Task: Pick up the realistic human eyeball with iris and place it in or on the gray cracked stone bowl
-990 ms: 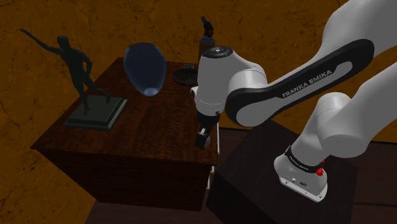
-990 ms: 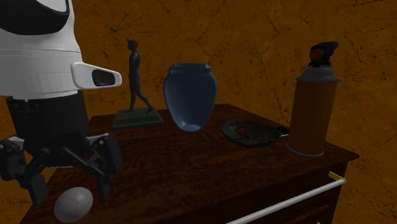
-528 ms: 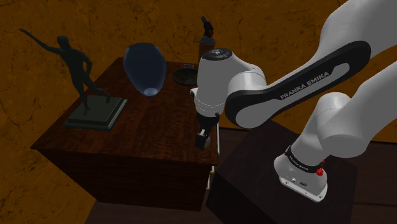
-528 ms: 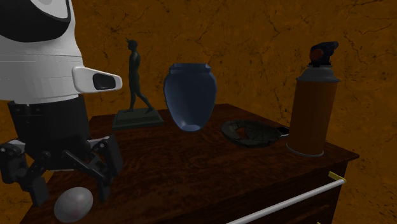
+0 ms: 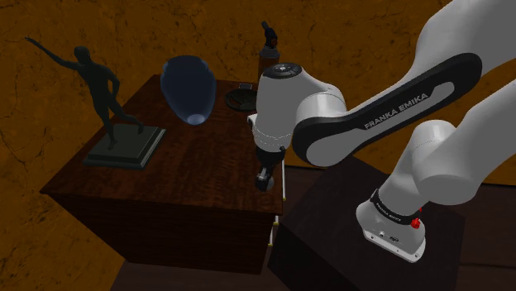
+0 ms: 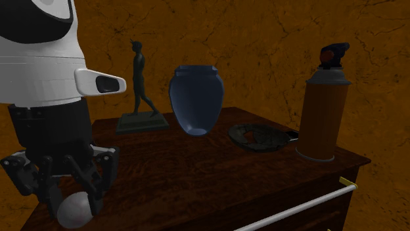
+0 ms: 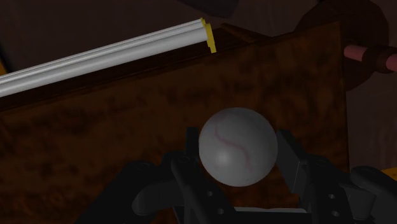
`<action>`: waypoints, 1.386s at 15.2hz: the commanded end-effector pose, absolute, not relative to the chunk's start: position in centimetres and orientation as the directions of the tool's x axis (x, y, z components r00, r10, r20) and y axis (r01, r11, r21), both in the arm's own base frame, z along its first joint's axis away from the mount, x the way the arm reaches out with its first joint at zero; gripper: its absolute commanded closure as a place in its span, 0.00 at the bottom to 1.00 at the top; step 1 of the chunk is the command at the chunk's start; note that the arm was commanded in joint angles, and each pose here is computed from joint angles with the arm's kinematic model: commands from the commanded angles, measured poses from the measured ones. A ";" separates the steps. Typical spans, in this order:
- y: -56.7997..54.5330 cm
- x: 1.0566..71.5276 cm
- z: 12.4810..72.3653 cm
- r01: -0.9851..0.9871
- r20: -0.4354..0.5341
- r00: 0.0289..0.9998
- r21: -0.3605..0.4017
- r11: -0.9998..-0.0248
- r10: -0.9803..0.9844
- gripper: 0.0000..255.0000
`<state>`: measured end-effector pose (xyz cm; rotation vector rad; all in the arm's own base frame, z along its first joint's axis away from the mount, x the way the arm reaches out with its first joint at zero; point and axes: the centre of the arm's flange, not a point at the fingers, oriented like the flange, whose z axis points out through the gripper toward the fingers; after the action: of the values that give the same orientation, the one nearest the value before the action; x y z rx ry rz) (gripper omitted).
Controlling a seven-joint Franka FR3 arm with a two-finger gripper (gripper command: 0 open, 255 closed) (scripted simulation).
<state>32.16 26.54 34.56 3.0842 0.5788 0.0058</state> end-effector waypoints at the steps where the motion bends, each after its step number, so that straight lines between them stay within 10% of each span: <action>1: 26.5 32.2 34.6 0.363 0.003 0.932 0.004 -0.932 0.363 1.00; 21: 26.5 32.2 44.6 0.363 0.003 0.932 0.004 -0.932 0.363 1.00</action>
<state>32.17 26.53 43.93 3.0845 0.5787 0.0067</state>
